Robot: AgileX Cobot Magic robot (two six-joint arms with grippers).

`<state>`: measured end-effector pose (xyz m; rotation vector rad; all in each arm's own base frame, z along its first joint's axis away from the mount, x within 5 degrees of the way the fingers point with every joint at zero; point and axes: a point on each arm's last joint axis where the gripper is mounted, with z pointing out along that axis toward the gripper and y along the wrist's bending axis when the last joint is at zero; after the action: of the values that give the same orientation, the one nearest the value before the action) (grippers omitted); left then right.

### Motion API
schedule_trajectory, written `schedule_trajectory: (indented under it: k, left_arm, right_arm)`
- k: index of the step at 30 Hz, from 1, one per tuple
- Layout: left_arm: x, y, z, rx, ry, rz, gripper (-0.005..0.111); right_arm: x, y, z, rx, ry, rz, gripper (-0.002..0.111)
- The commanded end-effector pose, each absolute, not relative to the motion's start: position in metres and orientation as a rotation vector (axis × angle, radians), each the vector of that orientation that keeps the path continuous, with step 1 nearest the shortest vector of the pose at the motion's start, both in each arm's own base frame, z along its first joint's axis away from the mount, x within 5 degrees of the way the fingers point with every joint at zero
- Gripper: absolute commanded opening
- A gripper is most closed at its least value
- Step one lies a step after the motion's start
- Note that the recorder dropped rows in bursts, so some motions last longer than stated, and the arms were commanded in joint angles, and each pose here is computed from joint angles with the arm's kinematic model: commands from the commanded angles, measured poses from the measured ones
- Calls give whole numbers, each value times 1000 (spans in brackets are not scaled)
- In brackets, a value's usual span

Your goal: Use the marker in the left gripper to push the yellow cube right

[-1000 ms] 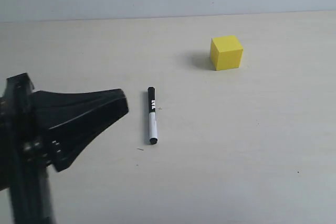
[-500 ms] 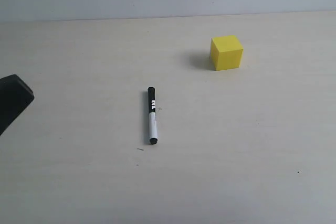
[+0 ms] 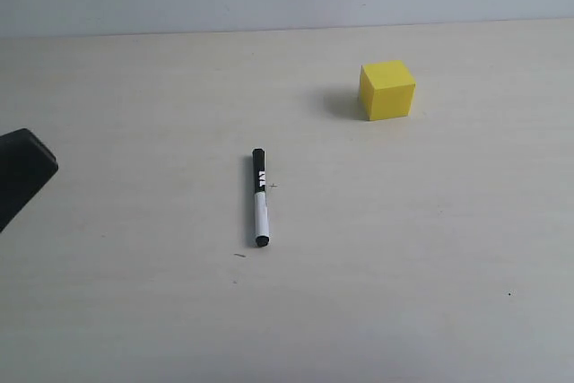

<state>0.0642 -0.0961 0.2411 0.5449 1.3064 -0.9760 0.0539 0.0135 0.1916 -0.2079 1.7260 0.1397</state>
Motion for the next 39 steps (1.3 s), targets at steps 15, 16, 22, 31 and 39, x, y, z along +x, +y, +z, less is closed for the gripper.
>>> schedule_trajectory:
  k: [15,16,22,31,39]
  left_arm:
    - [77,-38,220,217,1624,-506,0]
    - [75,-36,218,217,1644,-483,0]
    - [65,-28,207,272,1729,-378,0]
    - [52,-22,193,304,1848,-340,0]
    - [52,-21,193,277,1857,-321,0]
  right_arm:
    - [54,13,191,-203,1713,134,0]
    - [54,13,191,-203,1713,134,0]
    - [54,13,191,-203,1713,134,0]
    - [54,13,191,-203,1713,134,0]
    - [54,13,191,-203,1713,134,0]
